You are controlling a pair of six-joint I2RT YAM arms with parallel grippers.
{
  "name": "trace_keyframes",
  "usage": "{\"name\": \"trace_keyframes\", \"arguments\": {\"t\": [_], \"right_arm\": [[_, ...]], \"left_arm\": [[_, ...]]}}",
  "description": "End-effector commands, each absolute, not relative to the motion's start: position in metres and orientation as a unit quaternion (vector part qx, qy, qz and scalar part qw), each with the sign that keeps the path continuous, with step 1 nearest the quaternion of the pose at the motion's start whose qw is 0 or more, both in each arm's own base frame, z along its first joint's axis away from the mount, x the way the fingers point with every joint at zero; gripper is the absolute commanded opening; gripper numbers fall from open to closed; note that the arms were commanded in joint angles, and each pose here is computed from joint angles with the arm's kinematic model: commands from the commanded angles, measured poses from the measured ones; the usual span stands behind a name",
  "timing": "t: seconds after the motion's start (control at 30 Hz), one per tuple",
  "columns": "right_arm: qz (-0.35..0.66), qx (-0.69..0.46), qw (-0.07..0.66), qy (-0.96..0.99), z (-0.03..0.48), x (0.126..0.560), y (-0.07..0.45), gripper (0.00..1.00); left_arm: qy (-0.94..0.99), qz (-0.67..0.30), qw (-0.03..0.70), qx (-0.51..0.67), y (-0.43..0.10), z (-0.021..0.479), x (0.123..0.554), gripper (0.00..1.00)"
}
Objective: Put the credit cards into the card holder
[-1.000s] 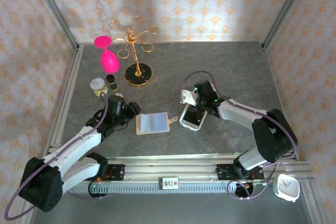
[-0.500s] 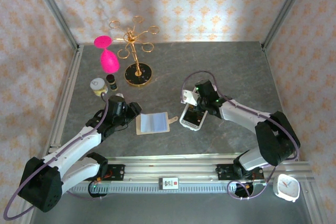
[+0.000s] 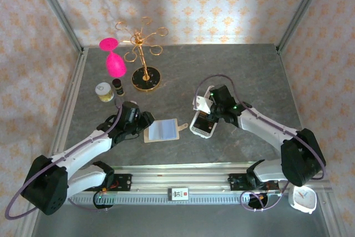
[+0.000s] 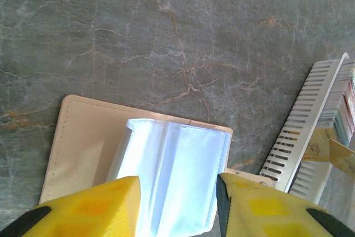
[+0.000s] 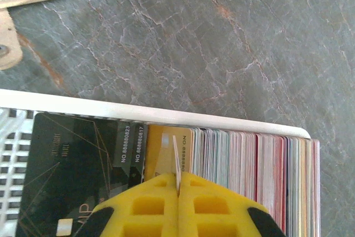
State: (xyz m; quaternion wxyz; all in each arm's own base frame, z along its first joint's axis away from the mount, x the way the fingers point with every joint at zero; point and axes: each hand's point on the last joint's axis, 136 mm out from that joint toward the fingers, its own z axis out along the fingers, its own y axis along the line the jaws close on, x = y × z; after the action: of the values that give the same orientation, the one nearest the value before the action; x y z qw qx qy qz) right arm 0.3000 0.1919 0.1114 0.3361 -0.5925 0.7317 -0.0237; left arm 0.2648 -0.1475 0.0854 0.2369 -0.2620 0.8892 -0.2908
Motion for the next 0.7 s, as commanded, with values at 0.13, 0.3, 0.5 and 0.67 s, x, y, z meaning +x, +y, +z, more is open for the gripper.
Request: {"name": "trace_keyframes", "arguments": {"t": [0.13,0.3,0.5,0.67], "right_arm": [[0.025,-0.568,0.349,0.745,0.136,0.289,0.202,0.00],[0.061,-0.537,0.368,0.756,0.157,0.291,0.212,0.00],[0.132,-0.477,0.400,0.772,0.184,0.291,0.229,0.00],[0.177,-0.355,0.382,0.835,0.196,0.310,0.235,0.00]], "left_arm": [[0.892,-0.306,0.240,-0.232,-0.166,0.098,0.273,0.35],[0.900,-0.297,0.228,-0.222,-0.171,0.093,0.272,0.29],[0.911,-0.269,0.214,-0.228,-0.165,0.077,0.267,0.25],[0.924,-0.232,0.196,-0.233,-0.156,0.059,0.260,0.22]]}}
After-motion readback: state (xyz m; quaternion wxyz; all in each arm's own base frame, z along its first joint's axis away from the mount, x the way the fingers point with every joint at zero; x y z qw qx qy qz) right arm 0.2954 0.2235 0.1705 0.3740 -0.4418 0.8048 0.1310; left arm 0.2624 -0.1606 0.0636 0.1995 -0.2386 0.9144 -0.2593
